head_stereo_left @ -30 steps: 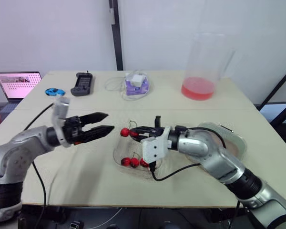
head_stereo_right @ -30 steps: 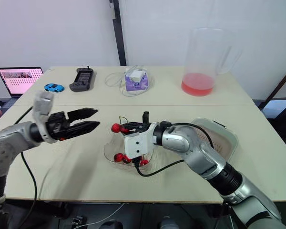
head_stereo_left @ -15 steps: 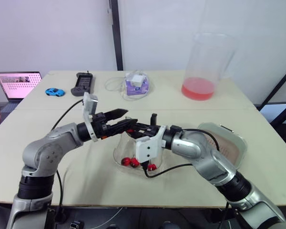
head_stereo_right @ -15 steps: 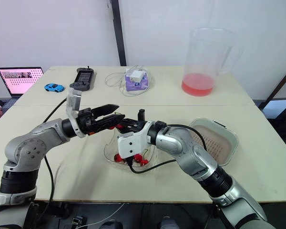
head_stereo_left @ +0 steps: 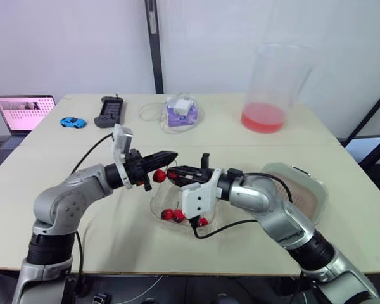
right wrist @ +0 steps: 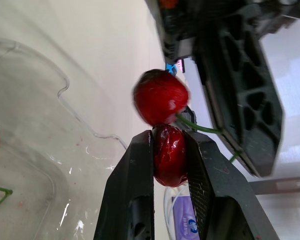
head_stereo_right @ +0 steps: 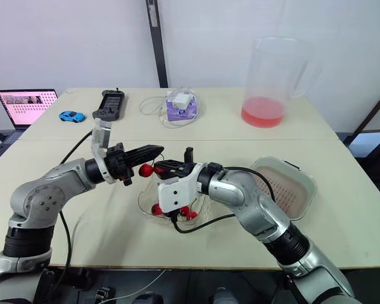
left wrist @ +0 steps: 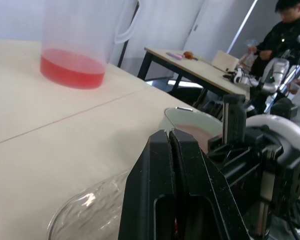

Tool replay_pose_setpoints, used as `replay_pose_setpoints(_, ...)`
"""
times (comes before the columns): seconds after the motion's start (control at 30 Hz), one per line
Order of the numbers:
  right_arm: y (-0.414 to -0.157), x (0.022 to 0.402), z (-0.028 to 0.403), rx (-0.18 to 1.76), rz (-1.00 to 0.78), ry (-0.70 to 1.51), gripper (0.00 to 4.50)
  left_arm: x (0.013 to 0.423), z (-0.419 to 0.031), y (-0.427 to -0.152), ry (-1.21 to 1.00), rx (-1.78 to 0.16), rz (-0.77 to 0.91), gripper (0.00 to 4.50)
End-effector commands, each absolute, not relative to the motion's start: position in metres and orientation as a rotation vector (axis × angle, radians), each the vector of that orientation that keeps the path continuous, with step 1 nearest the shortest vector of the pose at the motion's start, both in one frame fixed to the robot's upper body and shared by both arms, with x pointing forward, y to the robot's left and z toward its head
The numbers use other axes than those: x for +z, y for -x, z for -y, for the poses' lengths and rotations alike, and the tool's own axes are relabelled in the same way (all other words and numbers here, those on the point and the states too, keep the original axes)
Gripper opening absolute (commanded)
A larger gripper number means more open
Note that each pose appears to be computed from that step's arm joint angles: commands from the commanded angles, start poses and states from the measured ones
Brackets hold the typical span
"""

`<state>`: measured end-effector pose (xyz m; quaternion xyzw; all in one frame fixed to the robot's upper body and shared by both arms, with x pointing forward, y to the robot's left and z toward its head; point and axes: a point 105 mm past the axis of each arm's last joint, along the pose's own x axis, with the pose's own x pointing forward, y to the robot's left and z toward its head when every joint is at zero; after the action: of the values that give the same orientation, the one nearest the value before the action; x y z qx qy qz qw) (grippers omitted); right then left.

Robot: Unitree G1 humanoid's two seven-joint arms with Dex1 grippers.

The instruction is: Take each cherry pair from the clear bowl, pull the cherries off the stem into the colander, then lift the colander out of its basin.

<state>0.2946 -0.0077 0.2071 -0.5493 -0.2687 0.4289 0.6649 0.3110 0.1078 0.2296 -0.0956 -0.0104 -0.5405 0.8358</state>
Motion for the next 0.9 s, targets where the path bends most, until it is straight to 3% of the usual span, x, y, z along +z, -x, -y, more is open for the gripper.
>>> replay_pose_setpoints(0.03,-0.288,0.222,0.012,0.954,0.634,1.177,1.47,0.241,-0.105,-0.312,0.161,-1.153,0.073,0.0)
replay_pose_setpoints(0.1,-0.287,0.221,0.016,0.951,0.633,1.196,2.19,0.245,-0.105,-0.314,0.165,-1.15,0.089,0.0)
replay_pose_setpoints(0.2,-0.281,0.226,0.022,0.955,0.62,1.153,3.68,0.246,-0.108,-0.314,0.162,-1.148,0.094,0.0)
replay_pose_setpoints(0.33,-0.271,0.237,0.032,0.958,0.582,0.999,3.68,0.246,-0.115,-0.314,0.158,-1.141,0.096,0.0)
replay_pose_setpoints(0.43,-0.274,0.242,0.051,0.957,0.436,0.724,3.68,0.249,-0.116,-0.311,0.171,-1.162,0.108,0.0)
replay_pose_setpoints(0.5,-0.281,0.246,0.057,0.948,0.326,0.506,3.68,0.251,-0.115,-0.306,0.186,-1.192,0.112,0.0)
replay_pose_setpoints(0.6,-0.282,0.259,0.05,1.066,0.115,-0.039,3.68,0.25,-0.107,-0.3,0.19,-1.237,0.112,0.0)
replay_pose_setpoints(0.9,-0.266,0.244,0.037,1.159,-0.058,-0.097,3.68,0.256,-0.093,-0.291,0.219,-1.291,0.133,0.0)
